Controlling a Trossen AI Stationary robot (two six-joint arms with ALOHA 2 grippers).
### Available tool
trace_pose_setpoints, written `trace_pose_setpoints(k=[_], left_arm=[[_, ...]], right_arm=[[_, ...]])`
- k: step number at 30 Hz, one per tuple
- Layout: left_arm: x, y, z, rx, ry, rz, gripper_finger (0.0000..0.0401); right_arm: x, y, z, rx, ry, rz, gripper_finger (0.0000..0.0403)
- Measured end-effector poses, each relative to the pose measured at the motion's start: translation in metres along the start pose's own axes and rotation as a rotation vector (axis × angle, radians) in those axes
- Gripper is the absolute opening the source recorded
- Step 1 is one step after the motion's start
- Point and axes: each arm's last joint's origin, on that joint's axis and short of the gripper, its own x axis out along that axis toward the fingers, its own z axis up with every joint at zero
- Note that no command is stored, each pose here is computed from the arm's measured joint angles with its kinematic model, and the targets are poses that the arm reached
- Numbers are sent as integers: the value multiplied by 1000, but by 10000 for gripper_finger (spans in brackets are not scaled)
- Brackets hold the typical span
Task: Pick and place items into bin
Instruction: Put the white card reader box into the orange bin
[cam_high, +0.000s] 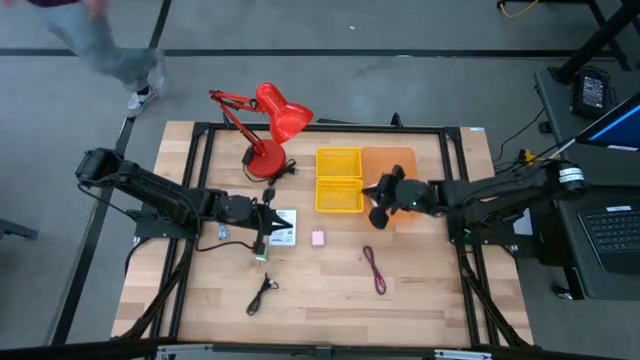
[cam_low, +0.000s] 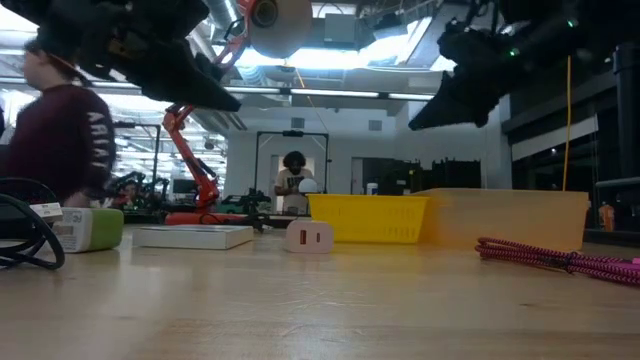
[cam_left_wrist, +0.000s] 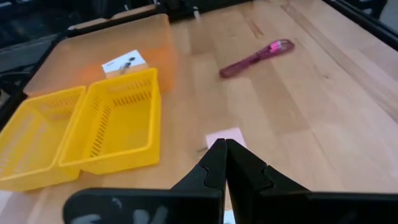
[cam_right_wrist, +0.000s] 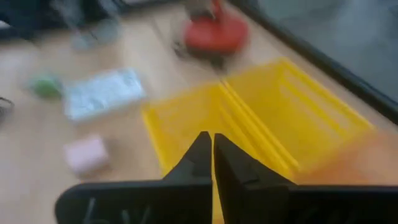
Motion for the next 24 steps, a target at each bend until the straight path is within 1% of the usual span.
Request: trace_pose_setpoints(k=[2, 4, 7, 10, 12, 17, 20, 24], left_arm=[[0, -3, 0, 6, -1, -11, 2], [-1, -5, 0, 9, -3, -21, 3], [-3, -9, -3, 3, 40, -39, 2], [-8, -10, -8, -37, 97, -49, 2], [-11, -9, -7, -59, 99, -41, 3], [-21, -7, -8, -32, 46, -20, 2], [-26, -6, -20, -54, -10, -17, 3], [-35, -5, -34, -77, -88, 2, 2]], right_arm=[[0, 2, -2, 4, -108, 46, 2], [-1, 1, -3, -11, -190, 64, 1], [-1, 1, -4, -44, -231, 90, 1], [2, 3, -5, -73, -213, 133, 1], [7, 7, -5, -79, -201, 167, 0], [32, 22, -2, -122, -148, 255, 0], [54, 34, 1, -174, -110, 318, 0], [86, 51, 9, -241, -95, 331, 0]])
